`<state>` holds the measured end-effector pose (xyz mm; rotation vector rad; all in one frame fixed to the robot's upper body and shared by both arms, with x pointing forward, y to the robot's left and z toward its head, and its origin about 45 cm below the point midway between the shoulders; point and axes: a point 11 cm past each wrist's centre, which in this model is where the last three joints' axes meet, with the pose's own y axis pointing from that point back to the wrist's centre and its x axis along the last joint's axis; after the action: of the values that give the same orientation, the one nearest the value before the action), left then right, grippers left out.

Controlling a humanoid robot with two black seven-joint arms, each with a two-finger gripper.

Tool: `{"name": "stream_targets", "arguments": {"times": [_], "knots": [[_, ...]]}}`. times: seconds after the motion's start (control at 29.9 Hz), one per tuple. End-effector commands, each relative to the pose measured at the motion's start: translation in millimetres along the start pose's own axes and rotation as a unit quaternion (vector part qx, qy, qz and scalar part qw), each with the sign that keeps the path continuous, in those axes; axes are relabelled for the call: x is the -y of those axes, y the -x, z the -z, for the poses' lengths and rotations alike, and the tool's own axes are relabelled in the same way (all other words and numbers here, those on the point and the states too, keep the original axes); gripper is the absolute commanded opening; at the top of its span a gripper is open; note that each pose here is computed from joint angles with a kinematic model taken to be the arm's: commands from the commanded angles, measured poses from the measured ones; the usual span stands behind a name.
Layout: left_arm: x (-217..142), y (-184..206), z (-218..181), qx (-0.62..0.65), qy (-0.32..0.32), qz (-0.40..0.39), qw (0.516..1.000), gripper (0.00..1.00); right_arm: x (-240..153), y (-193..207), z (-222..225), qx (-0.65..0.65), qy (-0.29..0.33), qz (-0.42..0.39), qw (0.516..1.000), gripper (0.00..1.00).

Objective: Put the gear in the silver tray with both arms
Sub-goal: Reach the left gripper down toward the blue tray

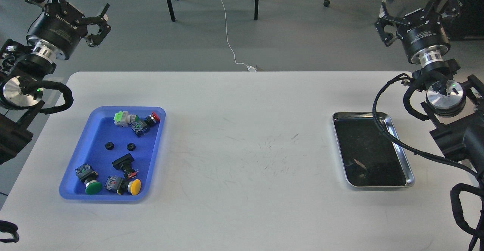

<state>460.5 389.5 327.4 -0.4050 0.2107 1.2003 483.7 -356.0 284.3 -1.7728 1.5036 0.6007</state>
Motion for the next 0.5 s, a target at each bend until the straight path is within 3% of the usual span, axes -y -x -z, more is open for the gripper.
{"name": "stream_targets", "arguments": {"times": [0.0,0.27,0.47], "knots": [[-10.8,11.1,-8.5,0.089,-0.037,0.039,0.995,0.98,1.3,5.9,-1.0,0.002,0.0,0.008,1.0,0.99],[-45.1,35.8,16.1,0.299,-0.137,0.146,0.933,0.98,2.6,11.4,-2.1,0.005,0.001,0.016,1.0,0.99],[-76.4,19.6,41.5,0.44,-0.196,0.174,0.859,0.98,2.5,11.2,-1.3,0.004,0.0,0.016,1.0,0.99]]}}
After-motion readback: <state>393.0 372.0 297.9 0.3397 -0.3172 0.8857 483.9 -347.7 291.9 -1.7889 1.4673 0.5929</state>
